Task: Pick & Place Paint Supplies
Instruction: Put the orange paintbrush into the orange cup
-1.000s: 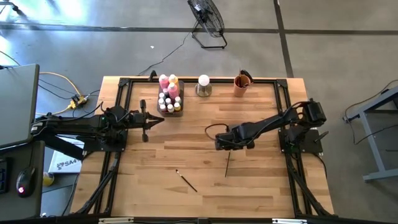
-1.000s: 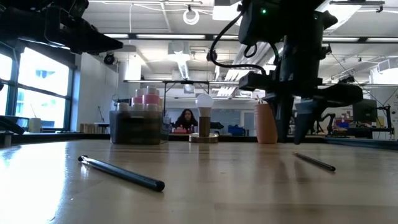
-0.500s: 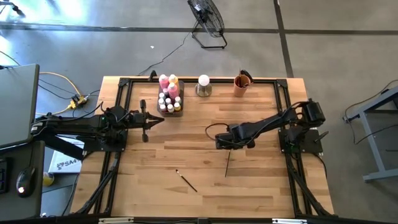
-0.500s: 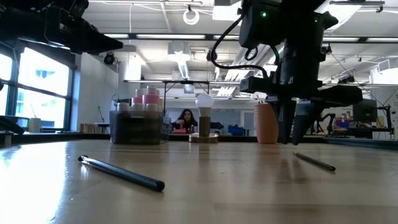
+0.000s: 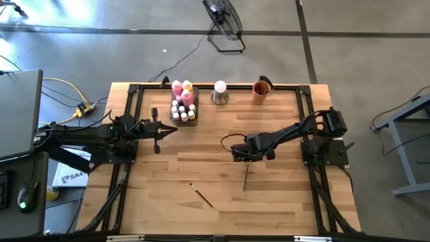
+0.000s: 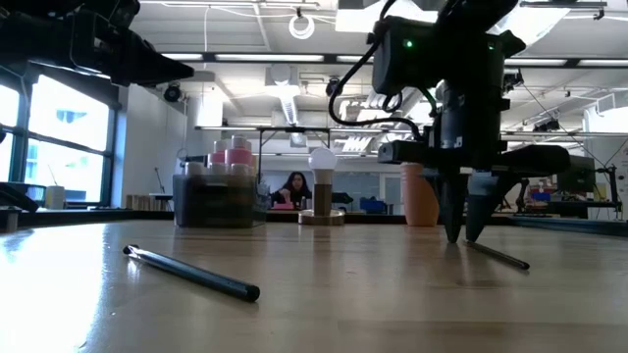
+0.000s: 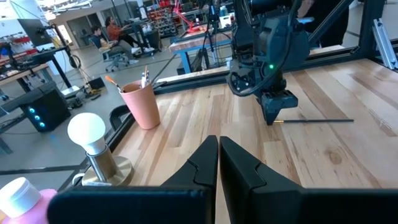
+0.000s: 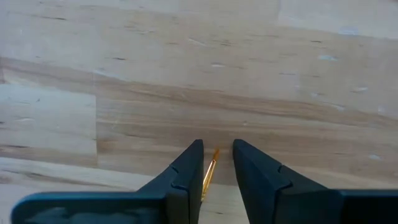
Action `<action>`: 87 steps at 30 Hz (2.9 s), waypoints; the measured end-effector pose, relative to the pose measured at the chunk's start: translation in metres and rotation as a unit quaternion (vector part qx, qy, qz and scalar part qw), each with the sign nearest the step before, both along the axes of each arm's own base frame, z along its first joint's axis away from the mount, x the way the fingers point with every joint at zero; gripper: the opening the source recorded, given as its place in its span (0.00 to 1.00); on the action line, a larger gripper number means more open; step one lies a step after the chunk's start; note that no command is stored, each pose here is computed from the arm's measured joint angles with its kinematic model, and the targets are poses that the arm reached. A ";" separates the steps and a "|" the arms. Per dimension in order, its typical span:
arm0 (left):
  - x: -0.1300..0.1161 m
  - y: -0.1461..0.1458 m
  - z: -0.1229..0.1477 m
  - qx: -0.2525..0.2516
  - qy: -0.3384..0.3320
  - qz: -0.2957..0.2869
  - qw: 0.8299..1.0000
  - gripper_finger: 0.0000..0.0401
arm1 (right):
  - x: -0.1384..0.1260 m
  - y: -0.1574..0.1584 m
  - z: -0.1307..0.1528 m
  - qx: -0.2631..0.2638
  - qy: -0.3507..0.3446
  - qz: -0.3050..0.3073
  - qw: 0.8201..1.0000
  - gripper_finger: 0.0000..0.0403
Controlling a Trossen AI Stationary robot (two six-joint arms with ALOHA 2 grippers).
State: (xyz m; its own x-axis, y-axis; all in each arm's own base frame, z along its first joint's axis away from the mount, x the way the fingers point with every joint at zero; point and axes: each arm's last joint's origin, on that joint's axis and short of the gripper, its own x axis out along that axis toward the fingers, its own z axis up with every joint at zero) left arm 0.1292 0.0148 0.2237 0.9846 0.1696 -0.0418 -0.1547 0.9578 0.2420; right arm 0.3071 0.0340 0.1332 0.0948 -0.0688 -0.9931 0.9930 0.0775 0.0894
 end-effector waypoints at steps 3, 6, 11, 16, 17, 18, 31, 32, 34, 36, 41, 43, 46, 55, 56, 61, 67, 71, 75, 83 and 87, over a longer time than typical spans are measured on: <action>0.000 0.000 0.000 0.000 0.000 0.000 1.000 0.03 | 0.000 0.000 0.000 -0.001 0.000 0.004 1.000 0.20; 0.000 0.000 0.000 0.000 0.000 0.000 1.000 0.03 | 0.000 0.000 -0.001 -0.001 0.002 0.005 1.000 0.17; 0.000 0.000 0.000 0.000 0.000 0.000 1.000 0.03 | -0.001 0.000 -0.002 -0.004 0.004 0.010 1.000 0.08; 0.000 0.000 0.000 0.000 0.000 0.000 1.000 0.03 | -0.001 0.000 -0.002 -0.010 0.005 0.033 0.999 0.01; 0.000 0.000 0.000 0.000 0.000 0.000 1.000 0.03 | -0.001 0.000 -0.002 -0.012 0.007 0.034 0.999 0.01; 0.000 0.000 0.000 0.000 0.000 0.000 1.000 0.03 | -0.001 -0.001 -0.002 -0.013 0.007 0.034 0.999 0.01; 0.000 0.000 0.000 0.000 0.000 0.000 1.000 0.03 | -0.003 -0.002 0.010 -0.025 -0.012 0.071 0.997 0.00; 0.000 0.000 0.000 0.000 0.000 0.000 1.000 0.03 | -0.004 -0.002 0.013 -0.025 -0.017 0.073 0.997 0.00; 0.000 0.000 0.000 0.000 0.000 0.000 1.000 0.03 | -0.004 -0.002 0.019 -0.026 -0.028 0.079 0.996 0.00; 0.000 0.000 0.000 0.000 0.000 0.000 1.000 0.03 | -0.005 -0.002 0.023 -0.032 -0.035 0.081 0.996 0.00; 0.000 0.000 0.000 0.000 0.000 0.000 1.000 0.03 | -0.006 -0.003 0.037 -0.045 -0.067 0.092 0.992 0.00; 0.000 0.000 0.000 0.000 0.000 0.000 1.000 0.03 | -0.006 -0.004 0.043 -0.056 -0.082 0.092 0.991 0.00; 0.000 0.000 0.000 0.000 0.000 0.000 1.000 0.03 | -0.008 -0.005 0.056 -0.074 -0.112 0.096 0.986 0.00; 0.000 0.000 0.000 0.000 0.000 0.000 1.000 0.03 | -0.023 -0.011 0.103 -0.151 -0.198 0.092 0.964 0.00; 0.000 0.000 0.000 0.000 0.000 0.000 1.000 0.03 | -0.026 -0.012 0.109 -0.163 -0.206 0.092 0.960 0.00; 0.000 0.000 0.000 0.000 0.000 0.000 1.000 0.03 | -0.040 -0.020 0.136 -0.229 -0.246 0.087 0.938 0.00; 0.000 0.000 0.000 0.000 0.000 0.000 1.000 0.03 | -0.058 -0.034 0.164 -0.304 -0.271 0.082 0.910 0.00; 0.000 0.000 0.000 0.000 0.000 0.000 1.000 0.03 | -0.067 -0.046 0.179 -0.360 -0.272 0.075 0.889 0.00; 0.000 0.000 0.000 0.000 0.000 0.007 1.000 0.03 | -0.072 -0.058 0.190 -0.417 -0.264 0.066 0.867 0.00; 0.000 0.001 0.000 0.001 0.000 0.021 1.000 0.03 | -0.076 -0.090 0.207 -0.515 -0.225 0.028 0.827 0.00; 0.000 0.001 0.000 0.001 -0.001 0.022 1.000 0.03 | -0.080 -0.107 0.214 -0.550 -0.201 0.011 0.810 0.00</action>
State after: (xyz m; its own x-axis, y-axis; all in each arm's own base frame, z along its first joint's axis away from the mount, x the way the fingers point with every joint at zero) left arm 0.1289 0.0161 0.2241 0.9764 0.2121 -0.0403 -0.1963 0.9497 0.2438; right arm 0.2275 -0.0725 0.3474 0.4090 -0.8856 -0.2201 0.8979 0.3475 0.2703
